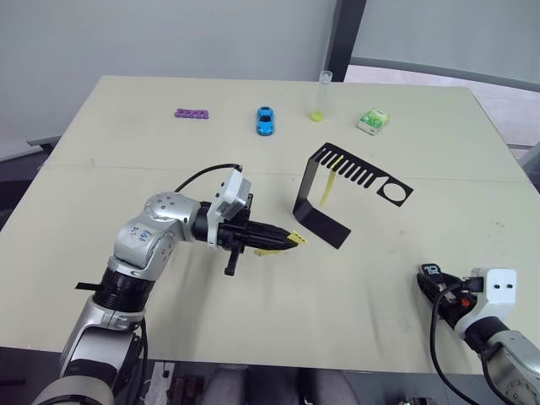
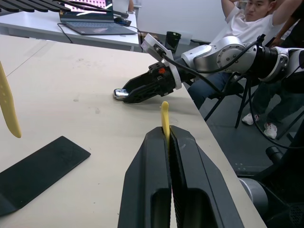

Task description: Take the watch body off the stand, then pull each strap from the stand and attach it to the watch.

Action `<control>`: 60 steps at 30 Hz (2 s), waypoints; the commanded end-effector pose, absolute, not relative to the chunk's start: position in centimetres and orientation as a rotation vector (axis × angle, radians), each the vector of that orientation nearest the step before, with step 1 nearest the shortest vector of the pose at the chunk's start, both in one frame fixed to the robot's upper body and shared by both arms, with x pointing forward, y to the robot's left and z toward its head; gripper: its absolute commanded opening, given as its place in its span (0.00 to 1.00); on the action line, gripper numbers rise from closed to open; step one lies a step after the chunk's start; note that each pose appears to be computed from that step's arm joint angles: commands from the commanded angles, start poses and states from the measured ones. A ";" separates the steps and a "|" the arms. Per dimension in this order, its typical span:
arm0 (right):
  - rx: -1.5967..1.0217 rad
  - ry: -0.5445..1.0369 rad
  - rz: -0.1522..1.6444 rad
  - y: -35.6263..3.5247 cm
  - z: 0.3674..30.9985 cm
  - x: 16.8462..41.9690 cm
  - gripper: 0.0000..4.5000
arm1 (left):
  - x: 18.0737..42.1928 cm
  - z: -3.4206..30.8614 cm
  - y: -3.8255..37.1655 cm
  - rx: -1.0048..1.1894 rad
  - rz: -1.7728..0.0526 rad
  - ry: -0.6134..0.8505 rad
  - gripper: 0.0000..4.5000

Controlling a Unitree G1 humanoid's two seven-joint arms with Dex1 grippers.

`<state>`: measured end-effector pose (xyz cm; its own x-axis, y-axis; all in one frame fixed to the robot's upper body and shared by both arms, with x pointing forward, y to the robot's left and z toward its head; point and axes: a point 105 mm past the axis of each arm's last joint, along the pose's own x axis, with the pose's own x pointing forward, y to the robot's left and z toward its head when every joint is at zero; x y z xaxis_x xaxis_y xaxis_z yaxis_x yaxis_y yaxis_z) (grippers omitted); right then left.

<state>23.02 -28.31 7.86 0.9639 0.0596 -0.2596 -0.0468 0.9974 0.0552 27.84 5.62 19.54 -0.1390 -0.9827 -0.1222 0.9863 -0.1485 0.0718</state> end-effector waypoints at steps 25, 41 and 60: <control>-0.110 0.379 0.476 -23.9 14.2 21.8 0.34 | 27.1 20.5 5.8 0.347 -1.742 -0.075 0.00; 0.354 0.704 0.925 -13.6 17.5 21.5 0.34 | 28.0 17.4 3.9 0.910 -1.665 -0.355 0.00; 0.415 0.688 0.933 -12.3 17.1 22.2 0.34 | 27.3 17.7 2.8 0.951 -1.683 -0.460 0.00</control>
